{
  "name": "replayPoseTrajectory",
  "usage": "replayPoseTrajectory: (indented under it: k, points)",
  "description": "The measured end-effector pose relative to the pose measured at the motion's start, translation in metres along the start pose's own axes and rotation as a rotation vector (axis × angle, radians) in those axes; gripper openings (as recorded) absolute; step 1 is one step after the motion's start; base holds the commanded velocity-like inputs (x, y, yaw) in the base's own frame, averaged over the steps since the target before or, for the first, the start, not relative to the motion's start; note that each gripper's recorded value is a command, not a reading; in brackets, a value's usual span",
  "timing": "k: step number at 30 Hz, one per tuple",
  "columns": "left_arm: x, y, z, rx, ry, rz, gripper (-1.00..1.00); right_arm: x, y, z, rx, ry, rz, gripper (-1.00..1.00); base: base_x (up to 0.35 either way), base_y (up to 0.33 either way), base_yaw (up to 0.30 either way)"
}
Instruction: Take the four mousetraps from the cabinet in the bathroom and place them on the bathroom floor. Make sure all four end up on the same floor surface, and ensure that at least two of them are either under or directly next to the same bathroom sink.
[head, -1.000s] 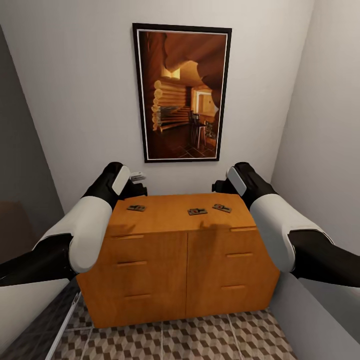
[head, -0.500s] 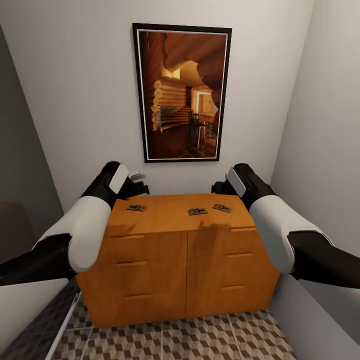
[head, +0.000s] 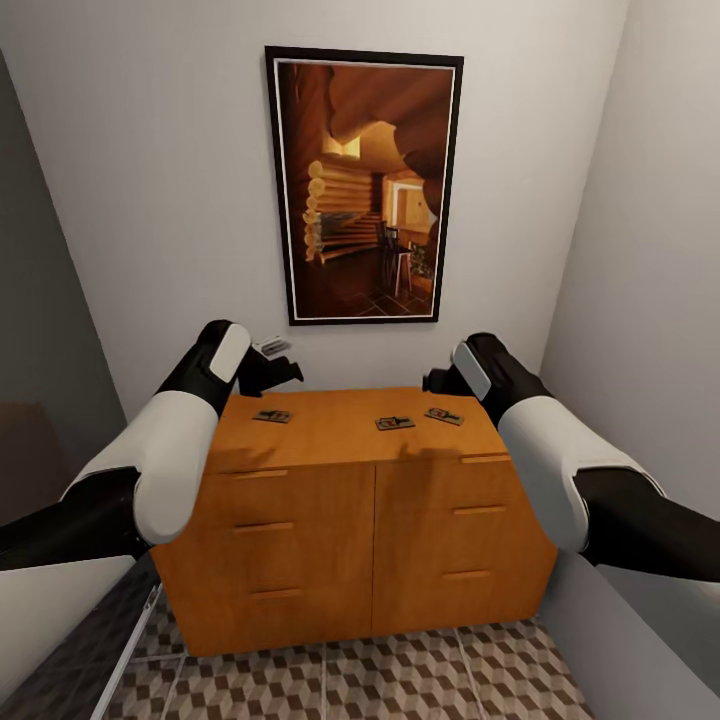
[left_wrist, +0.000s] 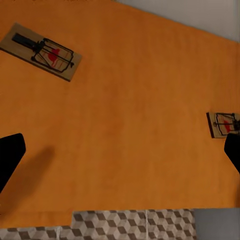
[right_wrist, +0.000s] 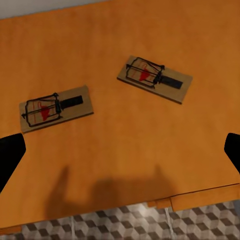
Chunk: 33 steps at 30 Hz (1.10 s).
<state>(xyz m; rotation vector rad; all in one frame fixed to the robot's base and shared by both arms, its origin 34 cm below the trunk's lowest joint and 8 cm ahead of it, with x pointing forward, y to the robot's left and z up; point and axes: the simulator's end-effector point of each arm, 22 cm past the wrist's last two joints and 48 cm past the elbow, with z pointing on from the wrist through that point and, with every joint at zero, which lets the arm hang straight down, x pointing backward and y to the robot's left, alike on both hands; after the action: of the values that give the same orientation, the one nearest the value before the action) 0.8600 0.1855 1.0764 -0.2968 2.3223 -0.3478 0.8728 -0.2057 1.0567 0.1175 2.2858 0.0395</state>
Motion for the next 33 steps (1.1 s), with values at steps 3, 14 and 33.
replayPoseTrajectory:
  k: [3,14,33]
  points:
    - [-0.001,0.001,0.000,0.000,-0.002,-0.003,1.00,0.002,0.000,0.001,0.000,0.004,0.000,1.00,0.000,0.000,0.000]
    - [-0.002,0.000,-0.001,0.004,-0.006,-0.005,1.00,0.005,-0.003,0.003,0.003,0.008,0.001,1.00,0.000,0.000,0.000]
    - [0.001,0.001,0.001,-0.002,0.002,0.000,1.00,0.025,-0.013,0.001,0.021,0.110,-0.043,1.00,0.000,0.000,0.000]
